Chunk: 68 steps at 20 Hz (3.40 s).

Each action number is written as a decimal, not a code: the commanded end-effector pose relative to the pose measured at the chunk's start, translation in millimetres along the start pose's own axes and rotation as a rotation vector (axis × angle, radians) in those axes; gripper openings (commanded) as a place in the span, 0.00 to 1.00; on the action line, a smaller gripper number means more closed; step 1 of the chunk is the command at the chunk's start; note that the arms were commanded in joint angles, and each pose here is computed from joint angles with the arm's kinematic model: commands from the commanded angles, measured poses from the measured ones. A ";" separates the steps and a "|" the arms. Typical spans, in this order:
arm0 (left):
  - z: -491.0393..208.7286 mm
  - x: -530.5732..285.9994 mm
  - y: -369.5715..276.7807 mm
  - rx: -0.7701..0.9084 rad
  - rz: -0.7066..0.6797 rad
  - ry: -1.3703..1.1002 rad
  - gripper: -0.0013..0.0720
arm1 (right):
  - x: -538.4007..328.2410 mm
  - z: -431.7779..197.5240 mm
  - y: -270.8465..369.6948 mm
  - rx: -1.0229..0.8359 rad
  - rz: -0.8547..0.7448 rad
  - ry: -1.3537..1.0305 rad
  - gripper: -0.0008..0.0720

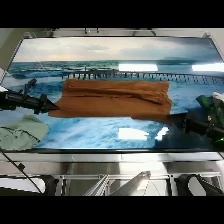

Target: Fold the shirts.

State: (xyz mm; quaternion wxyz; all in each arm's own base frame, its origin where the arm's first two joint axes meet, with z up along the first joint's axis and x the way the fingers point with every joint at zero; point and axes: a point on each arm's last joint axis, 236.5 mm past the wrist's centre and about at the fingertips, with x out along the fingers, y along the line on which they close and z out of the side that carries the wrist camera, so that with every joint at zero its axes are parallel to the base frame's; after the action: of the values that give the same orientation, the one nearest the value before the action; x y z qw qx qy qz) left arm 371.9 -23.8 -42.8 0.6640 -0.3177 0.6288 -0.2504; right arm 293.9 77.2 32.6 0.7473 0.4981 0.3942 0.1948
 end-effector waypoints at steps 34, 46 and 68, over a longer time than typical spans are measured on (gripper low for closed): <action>182.2 -16.0 -32.3 0.008 -0.058 -0.268 0.98 | 92.3 182.2 -133.8 -0.211 -0.335 0.201 0.89; 143.5 118.8 -139.9 0.326 -0.023 -0.074 0.01 | 169.3 118.7 -105.2 -0.136 -0.177 0.350 0.04; 26.6 89.0 -340.6 0.541 -0.439 0.063 0.01 | -51.0 195.0 -63.2 -0.204 -0.286 0.187 0.04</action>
State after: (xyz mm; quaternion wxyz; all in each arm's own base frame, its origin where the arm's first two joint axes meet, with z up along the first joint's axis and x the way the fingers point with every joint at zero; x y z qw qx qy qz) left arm 455.5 -344.8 93.5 0.6463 -0.2441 0.4985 -0.5236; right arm 424.6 -67.1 8.0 0.7552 0.3558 0.5106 0.2058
